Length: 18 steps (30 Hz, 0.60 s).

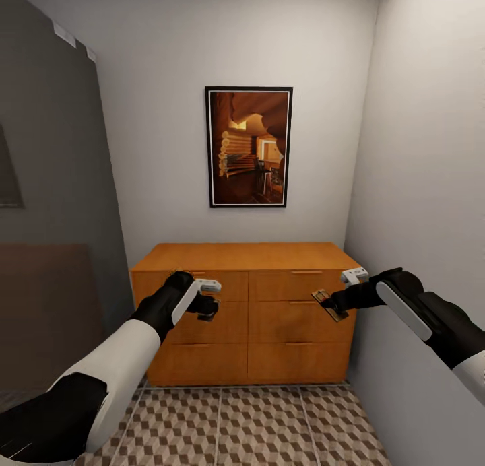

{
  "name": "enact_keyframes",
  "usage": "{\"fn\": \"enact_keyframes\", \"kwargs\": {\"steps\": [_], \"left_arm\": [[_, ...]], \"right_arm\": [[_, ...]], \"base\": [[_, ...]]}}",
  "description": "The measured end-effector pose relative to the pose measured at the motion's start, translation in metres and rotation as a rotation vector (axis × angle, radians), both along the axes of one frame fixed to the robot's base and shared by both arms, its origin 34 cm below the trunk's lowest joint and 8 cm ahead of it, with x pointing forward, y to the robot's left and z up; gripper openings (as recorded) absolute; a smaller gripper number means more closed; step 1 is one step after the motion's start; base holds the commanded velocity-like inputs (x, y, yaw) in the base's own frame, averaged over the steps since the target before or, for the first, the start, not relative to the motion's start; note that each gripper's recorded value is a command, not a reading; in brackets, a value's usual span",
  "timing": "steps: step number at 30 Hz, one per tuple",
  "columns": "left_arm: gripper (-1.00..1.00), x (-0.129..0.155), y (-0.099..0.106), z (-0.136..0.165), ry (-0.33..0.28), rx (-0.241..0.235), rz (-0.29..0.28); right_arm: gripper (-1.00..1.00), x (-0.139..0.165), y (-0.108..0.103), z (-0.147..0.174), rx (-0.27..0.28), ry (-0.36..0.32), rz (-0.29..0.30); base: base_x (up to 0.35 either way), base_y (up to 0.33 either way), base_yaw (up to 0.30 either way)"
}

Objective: Take the four mousetraps from the cabinet in the bathroom and place them on the bathroom floor. Make sure all four end up on the same floor surface, and ensure that at least two of them are either under or directly next to the same bathroom sink.

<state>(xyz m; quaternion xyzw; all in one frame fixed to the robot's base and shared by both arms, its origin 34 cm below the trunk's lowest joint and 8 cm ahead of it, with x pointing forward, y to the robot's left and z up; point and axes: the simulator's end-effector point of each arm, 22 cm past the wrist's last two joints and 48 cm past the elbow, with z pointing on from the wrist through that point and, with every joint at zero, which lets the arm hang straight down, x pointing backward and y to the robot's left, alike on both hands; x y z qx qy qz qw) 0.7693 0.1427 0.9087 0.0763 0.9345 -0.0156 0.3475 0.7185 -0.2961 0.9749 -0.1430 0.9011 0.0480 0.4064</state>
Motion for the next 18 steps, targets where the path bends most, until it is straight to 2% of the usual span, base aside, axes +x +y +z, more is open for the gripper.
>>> {"fn": "enact_keyframes", "kwargs": {"steps": [2,3,4,5,12,18], "left_arm": [[-1.00,0.004,0.001,-0.003,-0.019,-0.007,0.006],[-1.00,0.021,0.004,-0.009,-0.119,-0.029,0.030],[-1.00,0.026,0.004,-0.006,-0.155,-0.039,0.035],[-1.00,0.036,0.004,0.002,-0.224,-0.054,0.041],[-1.00,0.038,0.002,0.006,-0.240,-0.059,0.040],[-1.00,0.038,0.002,0.006,-0.240,-0.063,0.042]], "right_arm": [[-1.00,0.000,0.001,0.000,0.001,0.000,0.001],[-1.00,0.000,0.003,0.000,0.003,0.001,0.003],[-1.00,0.000,0.003,0.000,0.003,0.000,0.003],[-1.00,0.000,0.004,0.000,0.006,0.002,0.004],[-1.00,0.000,0.005,-0.001,0.006,0.002,0.006],[-1.00,0.000,0.005,-0.002,0.005,0.004,0.006]], "base": [[0.000,0.000,0.000],[0.000,0.000,0.000],[0.000,0.000,0.000],[0.000,0.000,0.000],[-0.011,0.000,0.000],[-0.259,0.000,0.000]]}}
